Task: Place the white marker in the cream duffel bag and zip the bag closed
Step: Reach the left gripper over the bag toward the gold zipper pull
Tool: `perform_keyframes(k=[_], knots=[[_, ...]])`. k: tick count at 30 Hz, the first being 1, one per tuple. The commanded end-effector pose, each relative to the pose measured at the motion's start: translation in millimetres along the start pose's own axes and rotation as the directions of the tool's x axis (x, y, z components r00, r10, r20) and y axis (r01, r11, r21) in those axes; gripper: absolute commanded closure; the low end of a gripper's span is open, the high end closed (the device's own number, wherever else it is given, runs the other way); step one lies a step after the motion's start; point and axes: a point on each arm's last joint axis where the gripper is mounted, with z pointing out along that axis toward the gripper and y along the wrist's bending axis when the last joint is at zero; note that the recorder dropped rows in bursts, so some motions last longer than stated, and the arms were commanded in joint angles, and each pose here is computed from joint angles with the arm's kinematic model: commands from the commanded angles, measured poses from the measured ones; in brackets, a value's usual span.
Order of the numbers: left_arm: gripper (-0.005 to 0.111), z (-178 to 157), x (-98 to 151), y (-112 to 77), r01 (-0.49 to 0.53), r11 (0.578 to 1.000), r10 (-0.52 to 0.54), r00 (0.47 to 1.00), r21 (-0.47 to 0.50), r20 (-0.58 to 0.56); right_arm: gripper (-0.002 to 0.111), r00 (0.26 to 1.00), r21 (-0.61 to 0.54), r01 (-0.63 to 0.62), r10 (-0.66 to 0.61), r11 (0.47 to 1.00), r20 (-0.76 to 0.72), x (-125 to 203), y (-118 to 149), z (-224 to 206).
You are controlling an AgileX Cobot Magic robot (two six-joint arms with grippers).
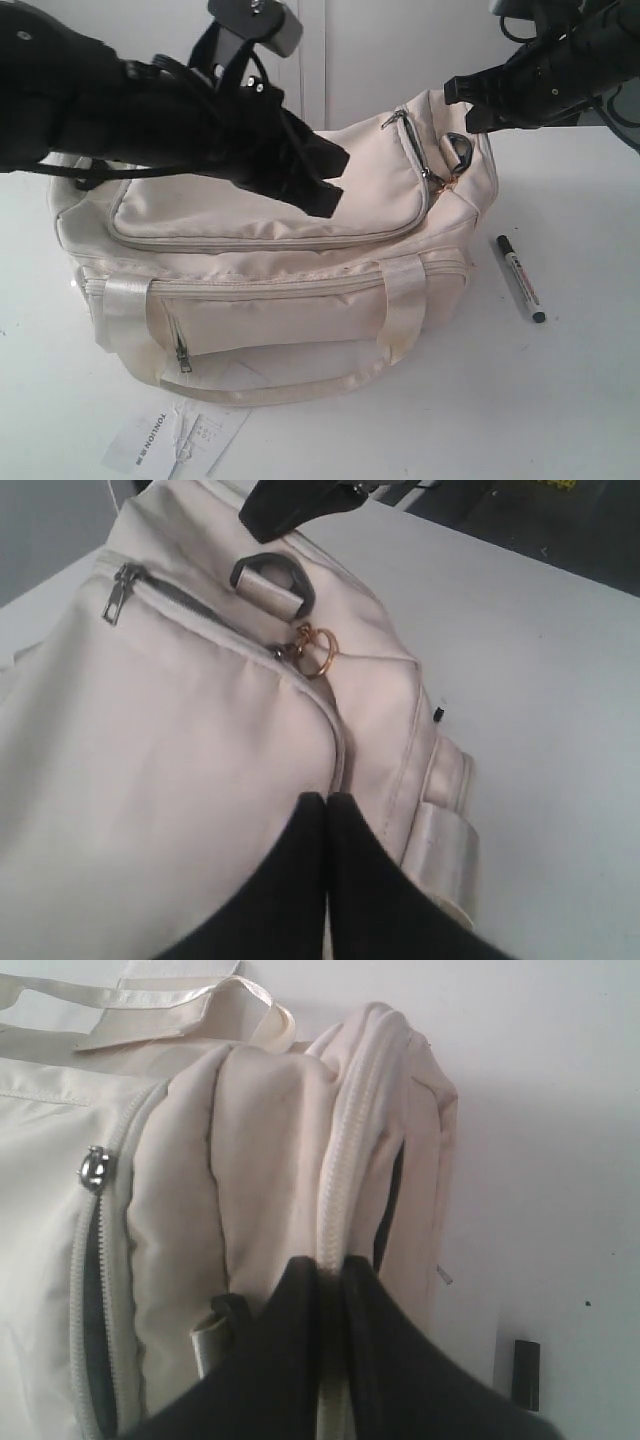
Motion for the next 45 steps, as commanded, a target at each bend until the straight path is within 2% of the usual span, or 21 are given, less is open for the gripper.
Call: perform_keyframes(k=[1,7,10,13,15,19,23,27,31,35,42,45], knots=[[0.107,23.6,-8.6,-7.5,-0.068,0.997,0.068,0.998,0.021,0.014,0.108,1.0,0.009,0.004,-0.004,1.0,0.025,-3.5,-2.6,-1.3],[0.107,49.9,-13.0,-15.1,-0.12,0.991,0.12,0.993,0.051,0.011,0.108,1.0,0.009,0.004,-0.004,1.0,0.025,-3.5,-2.6,-1.3],[0.107,62.0,-13.5,-17.5,-0.215,0.975,0.214,0.977,0.056,0.013,0.108,1.0,0.009,0.004,-0.004,1.0,0.025,-3.5,-2.6,-1.3],[0.106,74.4,-12.8,-18.3,-0.332,0.942,0.332,0.943,0.055,0.015,0.108,1.0,0.009,0.004,-0.004,1.0,0.025,-3.5,-2.6,-1.3],[0.098,81.6,-11.2,-18.7,-0.407,0.912,0.406,0.914,0.053,0.014,0.108,1.0,0.009,0.004,-0.004,1.0,0.025,-3.5,-2.6,-1.3],[0.075,96.7,-7.0,-15.5,-0.455,0.89,0.455,0.89,0.036,0.001,0.108,1.0,0.009,0.004,-0.004,1.0,0.025,-3.5,-2.6,-1.3],[0.062,108.1,-6.6,-13.4,-0.515,0.857,0.515,0.857,-0.01,-0.006,0.108,1.0,0.009,0.004,-0.004,1.0,0.025,-3.5,-2.6,-1.3],[0.061,119.6,-5.8,-16.5,-0.582,0.813,0.582,0.813,-0.014,-0.011,0.108,1.0,0.009,0.004,-0.004,1.0,0.025,-3.5,-2.6,-1.3],[0.061,127.1,-4.0,-14.9,-0.595,0.801,0.595,0.803,-0.061,-0.027,0.108,1.0,0.01,0.006,-0.006,1.0,0.025,-3.5,-2.7,-1.3],[0.061,132.0,-1.0,-14.4,-0.623,0.78,0.622,0.782,-0.05,-0.038,0.108,1.0,0.01,0.006,-0.006,1.0,0.025,-3.5,-2.7,-1.3],[0.061,135.3,2.6,-14.1,-0.624,0.78,0.623,0.781,-0.042,-0.045,0.108,1.0,0.01,-0.01,0.01,1.0,0.025,-3.5,-2.7,-1.3],[0.061,138.2,5.8,-12.8,-0.651,0.758,0.648,0.759,-0.043,-0.059,0.108,1.0,0.01,-0.01,0.01,1.0,0.025,-3.5,-2.7,-1.3]])
